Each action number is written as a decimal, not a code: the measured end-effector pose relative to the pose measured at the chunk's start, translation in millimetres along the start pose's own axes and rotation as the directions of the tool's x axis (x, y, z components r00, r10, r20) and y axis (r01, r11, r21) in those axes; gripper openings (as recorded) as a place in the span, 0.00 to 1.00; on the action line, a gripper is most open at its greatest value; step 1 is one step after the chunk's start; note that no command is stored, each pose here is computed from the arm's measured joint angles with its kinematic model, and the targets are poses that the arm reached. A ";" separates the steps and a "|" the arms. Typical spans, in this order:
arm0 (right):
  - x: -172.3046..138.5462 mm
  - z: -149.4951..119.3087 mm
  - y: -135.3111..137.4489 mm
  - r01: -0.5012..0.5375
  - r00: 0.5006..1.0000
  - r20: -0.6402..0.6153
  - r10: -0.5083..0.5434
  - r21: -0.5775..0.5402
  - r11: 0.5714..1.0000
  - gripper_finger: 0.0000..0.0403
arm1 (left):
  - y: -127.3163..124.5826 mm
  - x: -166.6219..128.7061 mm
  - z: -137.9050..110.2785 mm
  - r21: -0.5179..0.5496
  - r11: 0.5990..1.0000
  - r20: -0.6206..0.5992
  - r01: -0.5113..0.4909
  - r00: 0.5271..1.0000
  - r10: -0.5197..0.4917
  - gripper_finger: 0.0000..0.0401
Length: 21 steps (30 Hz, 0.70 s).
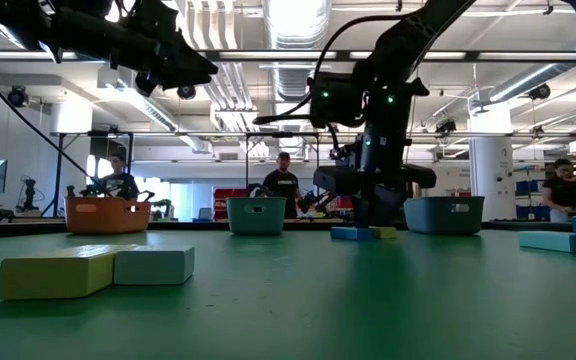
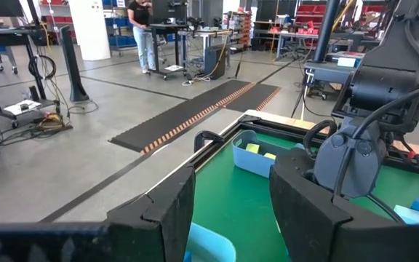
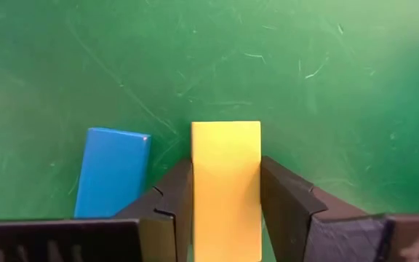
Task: Sort & place blocks by color
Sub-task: Put the yellow block into the gray bin
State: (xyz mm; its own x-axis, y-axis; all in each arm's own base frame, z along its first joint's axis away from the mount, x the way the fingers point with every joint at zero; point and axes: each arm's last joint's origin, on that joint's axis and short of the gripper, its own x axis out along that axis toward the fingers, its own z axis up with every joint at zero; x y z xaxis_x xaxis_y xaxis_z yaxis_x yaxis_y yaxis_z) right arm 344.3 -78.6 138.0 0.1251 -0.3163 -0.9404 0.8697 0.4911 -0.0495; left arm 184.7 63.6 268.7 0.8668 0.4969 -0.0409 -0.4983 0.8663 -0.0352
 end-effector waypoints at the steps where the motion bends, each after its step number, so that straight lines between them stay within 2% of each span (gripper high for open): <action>1: 0.0 0.0 0.0 0.000 1.000 0.000 0.000 0.000 1.000 0.28 | 0.0 0.0 0.0 0.000 1.000 0.000 0.000 1.000 0.000 0.40; 5: -0.5 0.4 0.2 0.000 1.000 0.000 0.000 0.000 1.000 0.29 | 0.0 0.0 0.0 0.000 1.000 0.000 0.000 1.000 0.000 0.40; 10: -3.4 3.0 1.6 -0.004 1.000 0.004 0.004 -0.002 1.000 0.35 | 0.1 0.0 -0.5 0.000 1.000 -0.001 0.000 1.000 0.000 0.40; 13: -8.3 6.0 2.4 -0.005 1.000 0.005 0.005 -0.006 1.000 0.34 | 0.1 0.0 -0.6 0.000 1.000 -0.001 0.000 1.000 0.000 0.40; 21: -35.4 18.8 -2.1 0.088 0.995 0.041 -0.086 -0.050 0.995 0.31 | 0.0 0.0 -0.3 0.000 1.000 0.002 0.000 1.000 0.000 0.40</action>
State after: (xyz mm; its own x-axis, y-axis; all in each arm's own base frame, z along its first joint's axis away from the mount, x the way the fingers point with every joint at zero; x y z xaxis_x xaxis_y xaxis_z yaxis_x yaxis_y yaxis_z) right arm 347.0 -83.7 177.6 0.0690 -0.3909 -0.9179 0.8525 0.5009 -0.1492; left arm 184.7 63.6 268.4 0.8669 0.4969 -0.0393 -0.4982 0.8663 -0.0356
